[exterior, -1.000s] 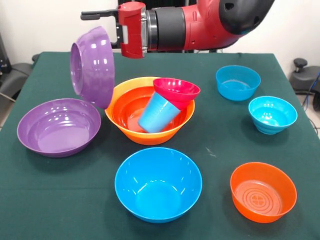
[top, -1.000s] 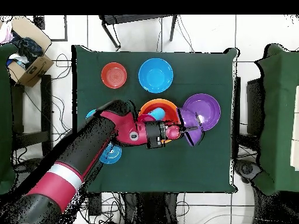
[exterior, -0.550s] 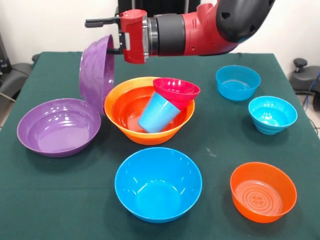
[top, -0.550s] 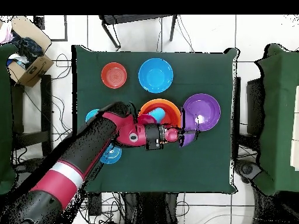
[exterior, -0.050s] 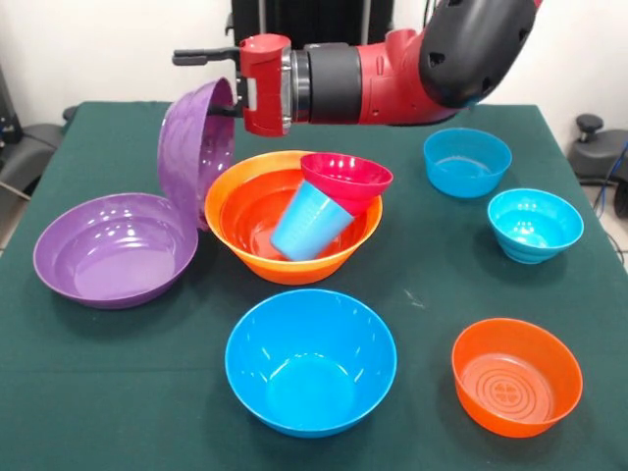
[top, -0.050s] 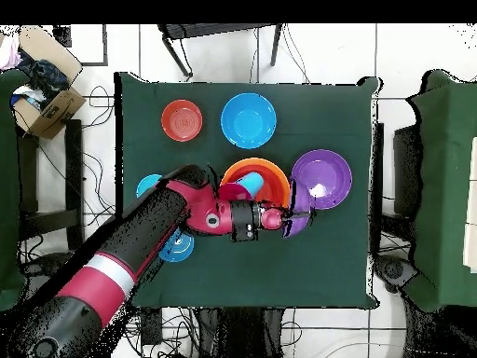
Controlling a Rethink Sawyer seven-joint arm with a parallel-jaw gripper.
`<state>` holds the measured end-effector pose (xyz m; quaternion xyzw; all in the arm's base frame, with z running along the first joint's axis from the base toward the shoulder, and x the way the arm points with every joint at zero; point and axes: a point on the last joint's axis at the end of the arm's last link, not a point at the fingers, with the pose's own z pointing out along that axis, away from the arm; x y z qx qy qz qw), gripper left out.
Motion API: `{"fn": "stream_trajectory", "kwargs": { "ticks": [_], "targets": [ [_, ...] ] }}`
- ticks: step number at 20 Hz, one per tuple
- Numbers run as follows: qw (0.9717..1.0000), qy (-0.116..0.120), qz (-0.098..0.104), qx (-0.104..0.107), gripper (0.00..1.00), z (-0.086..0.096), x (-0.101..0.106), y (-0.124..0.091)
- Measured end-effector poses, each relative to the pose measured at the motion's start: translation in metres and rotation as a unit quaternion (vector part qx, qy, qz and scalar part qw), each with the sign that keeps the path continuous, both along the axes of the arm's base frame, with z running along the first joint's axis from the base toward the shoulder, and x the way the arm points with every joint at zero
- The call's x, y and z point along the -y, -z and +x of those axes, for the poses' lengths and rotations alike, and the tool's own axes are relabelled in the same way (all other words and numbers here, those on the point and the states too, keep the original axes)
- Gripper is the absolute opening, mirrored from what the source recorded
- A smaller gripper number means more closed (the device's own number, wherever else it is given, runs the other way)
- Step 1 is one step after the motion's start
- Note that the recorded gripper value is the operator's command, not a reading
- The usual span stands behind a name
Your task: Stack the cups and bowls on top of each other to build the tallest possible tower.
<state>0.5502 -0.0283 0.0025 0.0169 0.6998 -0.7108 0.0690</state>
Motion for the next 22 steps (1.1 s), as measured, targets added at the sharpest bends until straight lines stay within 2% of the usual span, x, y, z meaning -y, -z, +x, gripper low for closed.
{"fn": "stream_trajectory", "kwargs": {
  "ticks": [2,7,8,14,17,20,22],
  "targets": [
    [1.0,0.002,-0.006,0.001,1.0,-0.001,-0.003,0.002],
    [0.9992,0.012,-0.038,0.006,1.0,-0.006,-0.016,0.001],
    [0.9985,0.016,-0.052,0.01,1.0,-0.008,-0.025,-0.004],
    [0.996,0.02,-0.084,0.024,1.0,-0.009,-0.042,-0.021],
    [0.9932,0.021,-0.109,0.035,1.0,-0.007,-0.052,-0.036],
    [0.9919,0.014,-0.119,0.042,1.0,-0.004,-0.061,-0.043],
    [0.9918,-0.01,-0.12,0.044,1.0,0.004,-0.069,-0.046]
  ]
}}
